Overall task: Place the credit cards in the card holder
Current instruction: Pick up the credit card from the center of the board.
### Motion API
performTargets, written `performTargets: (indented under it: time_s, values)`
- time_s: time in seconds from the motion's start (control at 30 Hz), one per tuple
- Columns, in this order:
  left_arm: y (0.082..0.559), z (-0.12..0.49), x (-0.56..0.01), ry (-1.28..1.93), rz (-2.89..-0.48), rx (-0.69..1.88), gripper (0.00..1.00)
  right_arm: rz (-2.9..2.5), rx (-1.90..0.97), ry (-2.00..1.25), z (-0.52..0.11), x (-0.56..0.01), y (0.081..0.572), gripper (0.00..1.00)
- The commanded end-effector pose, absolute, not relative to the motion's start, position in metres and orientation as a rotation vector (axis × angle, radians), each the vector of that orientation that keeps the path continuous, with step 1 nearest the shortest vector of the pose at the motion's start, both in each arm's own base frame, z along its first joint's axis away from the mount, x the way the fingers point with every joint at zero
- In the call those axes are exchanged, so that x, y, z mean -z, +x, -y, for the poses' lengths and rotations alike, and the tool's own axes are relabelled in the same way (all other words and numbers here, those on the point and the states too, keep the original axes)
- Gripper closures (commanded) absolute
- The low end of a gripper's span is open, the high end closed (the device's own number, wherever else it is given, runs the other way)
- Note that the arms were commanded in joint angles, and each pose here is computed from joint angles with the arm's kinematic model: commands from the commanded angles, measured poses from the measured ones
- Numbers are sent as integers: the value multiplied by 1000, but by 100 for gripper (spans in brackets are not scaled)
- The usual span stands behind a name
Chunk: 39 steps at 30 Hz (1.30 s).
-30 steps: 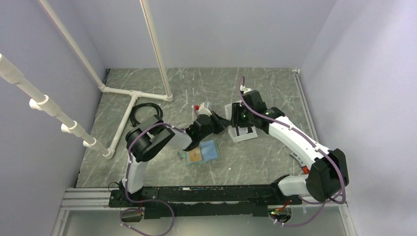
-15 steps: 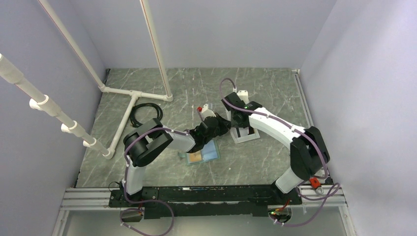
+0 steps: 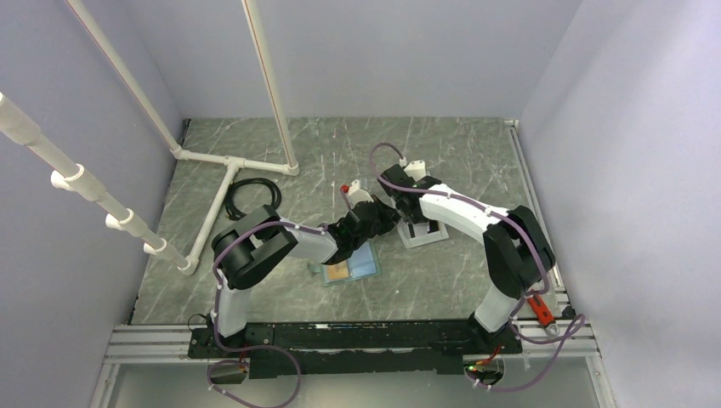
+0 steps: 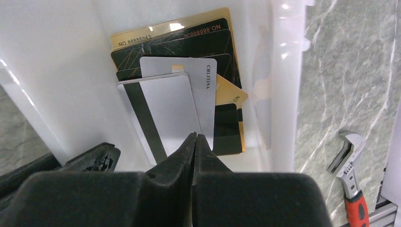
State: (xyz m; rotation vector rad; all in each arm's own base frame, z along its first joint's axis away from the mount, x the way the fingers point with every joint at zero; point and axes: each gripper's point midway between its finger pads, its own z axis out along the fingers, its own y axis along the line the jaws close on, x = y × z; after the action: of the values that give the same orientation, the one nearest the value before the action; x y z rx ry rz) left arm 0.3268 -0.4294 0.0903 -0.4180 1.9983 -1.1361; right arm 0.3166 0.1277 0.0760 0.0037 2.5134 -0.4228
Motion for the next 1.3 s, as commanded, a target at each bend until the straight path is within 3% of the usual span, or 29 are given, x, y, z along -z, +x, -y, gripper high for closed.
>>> performTargets:
  time_s: [0.0, 0.37, 0.67, 1.0, 1.27]
  values:
    - [326, 419, -86, -387, -2016, 1047, 100, -2457, 482, -21, -127, -80, 332, 100]
    - [327, 416, -83, -382, -2024, 1037, 100, -2442, 593, -30, -113, -74, 333, 100]
    - [326, 414, -82, -388, -2027, 1044, 100, -2513, 506, -48, -116, -44, 331, 100]
    - [324, 417, -80, -390, -2032, 1067, 100, -2534, -66, -136, -171, -55, 328, 100]
    - [323, 417, -80, -389, -2033, 1071, 100, -2490, -299, -71, -175, -76, 331, 100]
